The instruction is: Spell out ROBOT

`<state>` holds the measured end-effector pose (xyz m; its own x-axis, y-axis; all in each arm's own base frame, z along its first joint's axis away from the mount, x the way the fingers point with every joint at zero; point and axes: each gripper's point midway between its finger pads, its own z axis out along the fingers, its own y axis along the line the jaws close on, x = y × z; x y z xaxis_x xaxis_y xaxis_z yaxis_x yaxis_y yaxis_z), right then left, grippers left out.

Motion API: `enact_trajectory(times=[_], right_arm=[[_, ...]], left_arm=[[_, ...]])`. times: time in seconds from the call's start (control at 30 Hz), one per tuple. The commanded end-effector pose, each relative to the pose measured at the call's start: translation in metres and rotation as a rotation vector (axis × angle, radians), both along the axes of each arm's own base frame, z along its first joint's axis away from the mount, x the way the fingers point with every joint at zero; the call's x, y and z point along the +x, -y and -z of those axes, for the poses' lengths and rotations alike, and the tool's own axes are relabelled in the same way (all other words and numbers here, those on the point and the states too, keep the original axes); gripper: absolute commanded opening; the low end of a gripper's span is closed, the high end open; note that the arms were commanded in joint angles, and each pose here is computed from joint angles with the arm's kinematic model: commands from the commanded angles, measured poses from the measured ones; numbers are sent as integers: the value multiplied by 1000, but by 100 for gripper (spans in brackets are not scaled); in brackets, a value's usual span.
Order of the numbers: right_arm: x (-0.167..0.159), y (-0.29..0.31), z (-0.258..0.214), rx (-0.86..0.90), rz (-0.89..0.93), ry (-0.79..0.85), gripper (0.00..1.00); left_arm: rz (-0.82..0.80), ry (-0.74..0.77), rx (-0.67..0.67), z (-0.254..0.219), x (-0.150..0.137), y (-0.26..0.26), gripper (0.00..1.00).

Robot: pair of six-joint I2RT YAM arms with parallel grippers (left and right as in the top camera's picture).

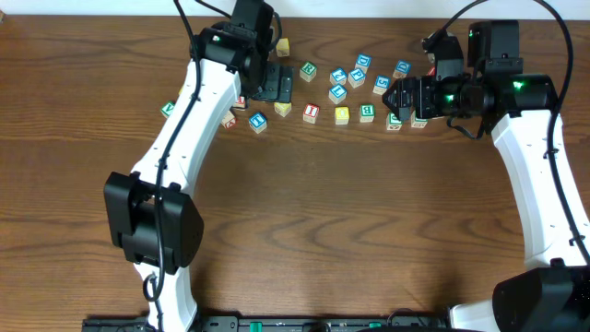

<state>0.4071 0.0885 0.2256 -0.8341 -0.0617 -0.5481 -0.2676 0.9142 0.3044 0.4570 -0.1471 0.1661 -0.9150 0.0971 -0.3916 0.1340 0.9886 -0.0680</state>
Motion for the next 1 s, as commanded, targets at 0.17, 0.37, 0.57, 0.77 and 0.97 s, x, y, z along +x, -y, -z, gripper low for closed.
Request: enact_trajectory(times=[0.17, 0.37, 0.57, 0.77, 0.97], right_arm=[[5, 6, -7, -29, 26, 24, 96], [9, 24, -2, -73, 161, -3, 89], [14, 45, 12, -117, 330, -55, 86], [16, 51, 43, -141, 388, -148, 82], [18, 51, 63, -153, 386, -200, 81]], left_arm=[[-121, 17, 66, -7, 13, -64, 99], [-162, -7, 72, -7, 9, -85, 99], [-167, -8, 72, -7, 9, -87, 99], [-167, -8, 72, -7, 9, -87, 99], [-170, -9, 70, -7, 9, -87, 99]])
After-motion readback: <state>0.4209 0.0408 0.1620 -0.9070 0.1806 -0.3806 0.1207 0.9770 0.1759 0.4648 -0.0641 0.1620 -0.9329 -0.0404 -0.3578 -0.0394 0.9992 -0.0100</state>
